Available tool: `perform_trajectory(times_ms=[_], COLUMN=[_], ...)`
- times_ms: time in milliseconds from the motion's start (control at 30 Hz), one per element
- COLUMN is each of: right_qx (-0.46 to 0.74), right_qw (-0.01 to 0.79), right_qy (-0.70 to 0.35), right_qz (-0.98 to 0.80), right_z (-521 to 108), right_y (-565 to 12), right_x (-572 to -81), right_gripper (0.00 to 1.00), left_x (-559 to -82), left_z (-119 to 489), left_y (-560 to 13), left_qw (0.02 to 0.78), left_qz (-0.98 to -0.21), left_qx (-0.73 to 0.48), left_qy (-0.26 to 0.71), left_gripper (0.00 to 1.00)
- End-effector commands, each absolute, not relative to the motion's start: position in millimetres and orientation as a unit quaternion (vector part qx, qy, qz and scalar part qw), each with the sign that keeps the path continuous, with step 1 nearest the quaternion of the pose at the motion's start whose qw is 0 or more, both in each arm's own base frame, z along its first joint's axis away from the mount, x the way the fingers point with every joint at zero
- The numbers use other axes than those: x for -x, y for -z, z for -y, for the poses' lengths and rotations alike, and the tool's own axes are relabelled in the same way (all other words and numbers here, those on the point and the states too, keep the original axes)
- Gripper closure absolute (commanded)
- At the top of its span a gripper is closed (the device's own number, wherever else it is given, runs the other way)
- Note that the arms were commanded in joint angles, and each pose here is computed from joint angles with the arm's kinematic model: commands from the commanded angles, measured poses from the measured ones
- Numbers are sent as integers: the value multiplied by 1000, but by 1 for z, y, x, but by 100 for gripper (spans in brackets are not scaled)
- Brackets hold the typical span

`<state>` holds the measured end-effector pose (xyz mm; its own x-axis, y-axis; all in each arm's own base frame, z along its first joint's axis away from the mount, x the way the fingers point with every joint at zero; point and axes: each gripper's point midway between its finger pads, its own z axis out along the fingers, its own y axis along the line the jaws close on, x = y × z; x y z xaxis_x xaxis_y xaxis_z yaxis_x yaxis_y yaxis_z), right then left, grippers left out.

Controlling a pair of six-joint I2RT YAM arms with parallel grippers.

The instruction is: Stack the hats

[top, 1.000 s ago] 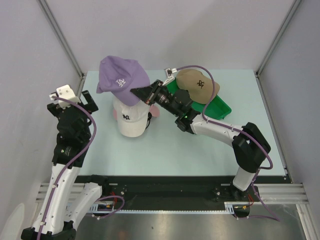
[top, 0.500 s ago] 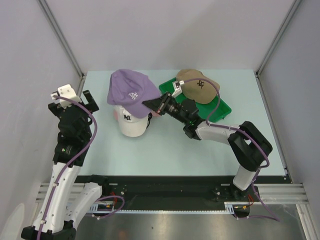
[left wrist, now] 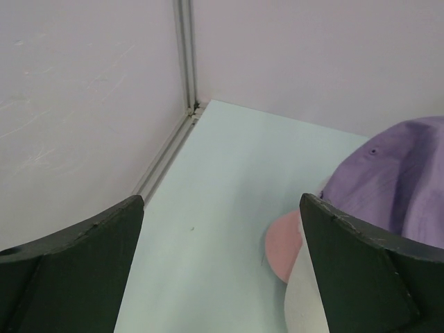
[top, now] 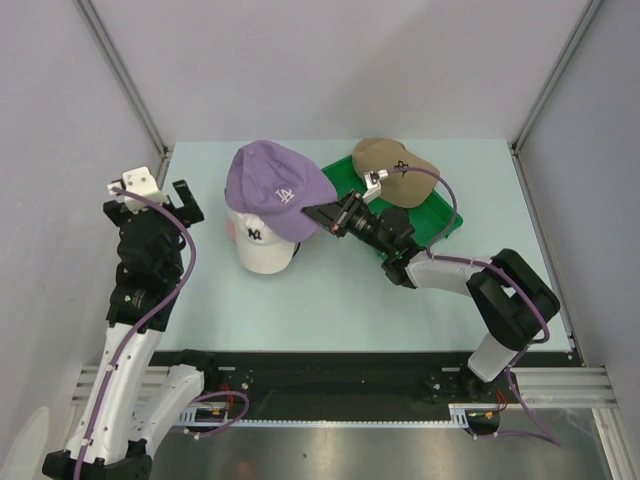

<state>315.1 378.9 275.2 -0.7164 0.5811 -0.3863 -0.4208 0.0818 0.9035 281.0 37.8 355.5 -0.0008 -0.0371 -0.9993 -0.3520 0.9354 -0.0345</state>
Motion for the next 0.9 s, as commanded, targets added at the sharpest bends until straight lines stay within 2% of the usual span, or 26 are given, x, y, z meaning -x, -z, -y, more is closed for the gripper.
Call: perform_trajectory(times_ms=[0,200,500,733,833,867], right_qx=[-89,-156,-170,-154,-150,-149], right_qw=[363,330,307,295,292,291], right_qy=[-690,-675,-669,-667,-667,-668], right_qz=[-620,-641,-656,-667,-669,-669], right_z=[-378,-364,-359,-362,-363,-364], right_y=[-272,-228,-205,-197,-195,-195], right_x=[-327,-338,-331,-320,-318,-317], right_gripper=[100,100,100,100,100,100], left_x=[-290,-297,-325,-358,-363,-364], left_z=[-18,-3,48,52,50,53], left_y=[-361,-358,-347,-320,-307,-304], left_qw=[710,710,688,634,616,615], left_qz=[-694,-700,-723,-771,-784,-785], left_qx=[94,60,2,26,32,31], left_qy=[-73,-46,63,63,62,71], left_gripper=[0,0,0,0,2,7])
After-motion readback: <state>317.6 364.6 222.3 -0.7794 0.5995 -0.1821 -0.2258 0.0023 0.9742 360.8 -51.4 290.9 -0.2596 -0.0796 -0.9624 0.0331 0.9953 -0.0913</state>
